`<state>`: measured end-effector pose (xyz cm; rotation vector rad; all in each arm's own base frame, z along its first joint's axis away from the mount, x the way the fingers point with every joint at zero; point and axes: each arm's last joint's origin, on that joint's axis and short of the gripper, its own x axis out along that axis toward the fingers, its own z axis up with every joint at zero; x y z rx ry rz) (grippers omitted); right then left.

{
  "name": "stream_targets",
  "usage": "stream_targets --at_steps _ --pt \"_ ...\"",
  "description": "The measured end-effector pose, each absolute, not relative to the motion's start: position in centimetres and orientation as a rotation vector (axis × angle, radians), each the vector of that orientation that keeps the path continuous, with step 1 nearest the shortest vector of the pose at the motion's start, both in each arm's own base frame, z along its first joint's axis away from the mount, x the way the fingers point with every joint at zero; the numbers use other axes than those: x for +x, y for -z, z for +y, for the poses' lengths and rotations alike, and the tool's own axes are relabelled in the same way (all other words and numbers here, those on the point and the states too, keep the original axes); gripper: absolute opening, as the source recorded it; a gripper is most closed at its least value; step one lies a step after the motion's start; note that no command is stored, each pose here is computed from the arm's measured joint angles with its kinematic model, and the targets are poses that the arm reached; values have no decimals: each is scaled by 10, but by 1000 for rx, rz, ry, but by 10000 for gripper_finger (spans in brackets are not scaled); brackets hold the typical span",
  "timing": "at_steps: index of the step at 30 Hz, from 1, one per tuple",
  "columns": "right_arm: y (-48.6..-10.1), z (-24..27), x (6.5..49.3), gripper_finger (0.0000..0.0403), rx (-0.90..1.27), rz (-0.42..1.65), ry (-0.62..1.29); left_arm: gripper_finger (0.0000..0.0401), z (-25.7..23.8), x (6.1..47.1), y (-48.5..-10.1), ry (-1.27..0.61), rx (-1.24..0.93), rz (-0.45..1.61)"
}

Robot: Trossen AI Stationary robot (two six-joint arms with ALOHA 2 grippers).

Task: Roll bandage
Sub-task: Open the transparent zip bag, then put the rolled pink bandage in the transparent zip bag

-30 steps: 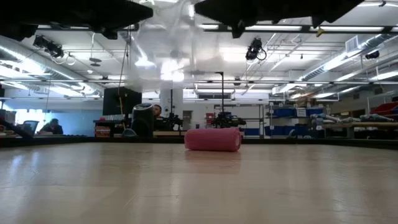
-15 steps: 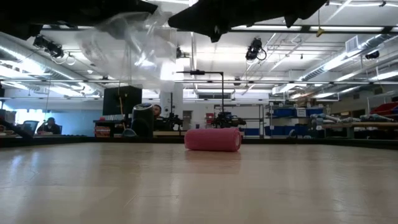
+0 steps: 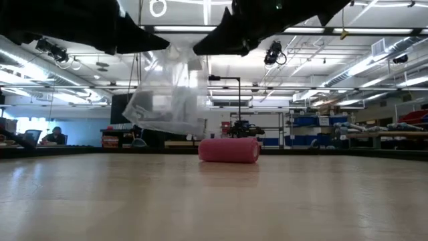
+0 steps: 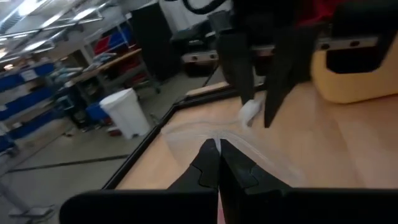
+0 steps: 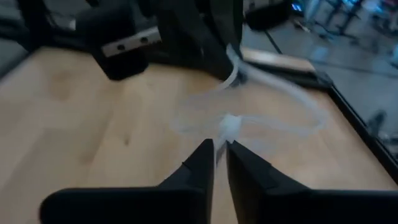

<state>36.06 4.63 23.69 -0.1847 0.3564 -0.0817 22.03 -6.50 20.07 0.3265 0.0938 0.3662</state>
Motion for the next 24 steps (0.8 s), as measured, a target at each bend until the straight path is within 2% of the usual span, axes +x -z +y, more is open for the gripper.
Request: stream_targets --at_steps 17,21,24 --pt "-260 49 320 213 -66 519 201 1 -57 208 -213 -540 435 152" --pt "-252 49 318 242 -20 554 221 1 -54 203 -212 -584 468 206" --pt "-231 48 320 258 5 596 232 1 -53 202 -211 -601 479 224"
